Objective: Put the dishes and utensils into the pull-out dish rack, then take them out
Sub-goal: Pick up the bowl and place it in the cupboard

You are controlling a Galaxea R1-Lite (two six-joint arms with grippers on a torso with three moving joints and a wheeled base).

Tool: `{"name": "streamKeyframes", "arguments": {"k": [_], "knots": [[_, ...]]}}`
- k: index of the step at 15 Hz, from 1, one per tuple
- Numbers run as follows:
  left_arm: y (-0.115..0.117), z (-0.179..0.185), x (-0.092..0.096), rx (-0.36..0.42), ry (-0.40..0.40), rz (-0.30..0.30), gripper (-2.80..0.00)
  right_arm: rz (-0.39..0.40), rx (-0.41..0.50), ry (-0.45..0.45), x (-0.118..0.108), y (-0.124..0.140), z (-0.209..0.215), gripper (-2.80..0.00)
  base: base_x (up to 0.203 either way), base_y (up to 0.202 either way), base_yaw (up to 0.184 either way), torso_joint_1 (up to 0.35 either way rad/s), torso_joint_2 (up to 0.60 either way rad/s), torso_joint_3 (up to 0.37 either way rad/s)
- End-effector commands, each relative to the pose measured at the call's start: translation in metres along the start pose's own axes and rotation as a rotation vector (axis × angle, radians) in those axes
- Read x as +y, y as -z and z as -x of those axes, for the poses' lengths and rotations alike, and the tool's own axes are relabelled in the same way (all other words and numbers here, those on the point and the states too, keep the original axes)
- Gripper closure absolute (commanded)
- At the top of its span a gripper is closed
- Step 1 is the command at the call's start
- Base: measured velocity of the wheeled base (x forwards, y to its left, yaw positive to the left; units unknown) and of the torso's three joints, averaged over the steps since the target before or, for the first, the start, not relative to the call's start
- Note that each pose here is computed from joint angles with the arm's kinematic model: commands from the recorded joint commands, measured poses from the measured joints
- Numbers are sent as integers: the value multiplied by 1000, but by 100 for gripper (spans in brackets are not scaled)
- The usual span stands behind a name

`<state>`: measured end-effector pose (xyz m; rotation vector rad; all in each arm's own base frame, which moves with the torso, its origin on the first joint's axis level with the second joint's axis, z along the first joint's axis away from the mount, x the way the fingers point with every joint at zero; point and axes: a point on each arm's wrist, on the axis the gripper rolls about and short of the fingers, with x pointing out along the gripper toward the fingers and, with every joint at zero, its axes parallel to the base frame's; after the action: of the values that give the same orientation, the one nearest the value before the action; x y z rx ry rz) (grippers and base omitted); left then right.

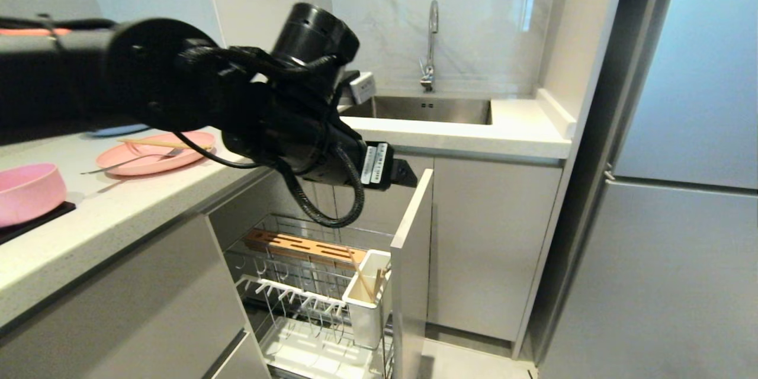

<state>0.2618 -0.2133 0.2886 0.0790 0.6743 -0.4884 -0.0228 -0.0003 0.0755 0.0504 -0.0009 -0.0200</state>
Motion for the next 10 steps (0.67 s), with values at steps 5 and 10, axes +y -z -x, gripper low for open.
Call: {"name": "streamKeyframes", "arguments": {"k": [5, 10], "knots": [[24, 124, 24, -189, -19, 35, 0, 0, 3, 0, 0, 1, 0, 0, 0, 0, 0, 0, 0, 0], [65, 217, 67, -387, -171, 139, 0, 0, 3, 0, 0, 0, 0, 0, 0, 0, 0, 0, 0, 0]]}}
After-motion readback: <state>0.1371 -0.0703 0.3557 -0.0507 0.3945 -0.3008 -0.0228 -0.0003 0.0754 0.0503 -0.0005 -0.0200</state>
